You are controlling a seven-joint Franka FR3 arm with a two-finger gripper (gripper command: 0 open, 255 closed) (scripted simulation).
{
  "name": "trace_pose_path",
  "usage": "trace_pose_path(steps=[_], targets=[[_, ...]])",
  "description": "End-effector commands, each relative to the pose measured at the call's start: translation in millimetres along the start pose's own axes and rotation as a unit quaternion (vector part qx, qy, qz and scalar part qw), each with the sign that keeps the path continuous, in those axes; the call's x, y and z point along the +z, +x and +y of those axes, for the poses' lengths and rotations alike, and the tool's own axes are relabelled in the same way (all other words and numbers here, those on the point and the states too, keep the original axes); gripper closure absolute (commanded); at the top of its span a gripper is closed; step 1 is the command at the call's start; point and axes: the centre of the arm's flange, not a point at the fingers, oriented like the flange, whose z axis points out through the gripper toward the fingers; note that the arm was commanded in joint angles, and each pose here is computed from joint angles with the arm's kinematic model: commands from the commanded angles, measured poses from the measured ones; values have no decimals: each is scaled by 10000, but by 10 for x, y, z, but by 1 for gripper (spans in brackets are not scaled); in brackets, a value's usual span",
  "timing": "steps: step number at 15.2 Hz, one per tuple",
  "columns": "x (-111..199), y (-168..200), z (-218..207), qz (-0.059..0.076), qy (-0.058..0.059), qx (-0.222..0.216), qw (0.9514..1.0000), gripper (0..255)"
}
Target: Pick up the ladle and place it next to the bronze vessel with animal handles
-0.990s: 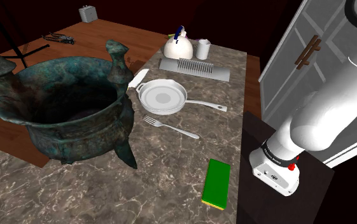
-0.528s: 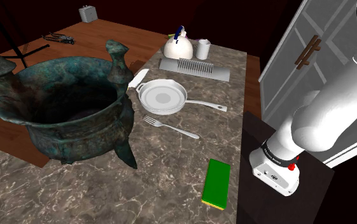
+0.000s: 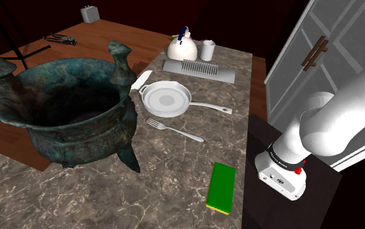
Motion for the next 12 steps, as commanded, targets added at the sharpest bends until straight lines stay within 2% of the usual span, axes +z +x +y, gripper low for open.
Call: trace_pose_path(steps=[1, 12], targets=[[10, -20, -257, 0, -2, 11, 10000, 255], [161, -62, -1698, 0, -2, 11, 10000, 255]])
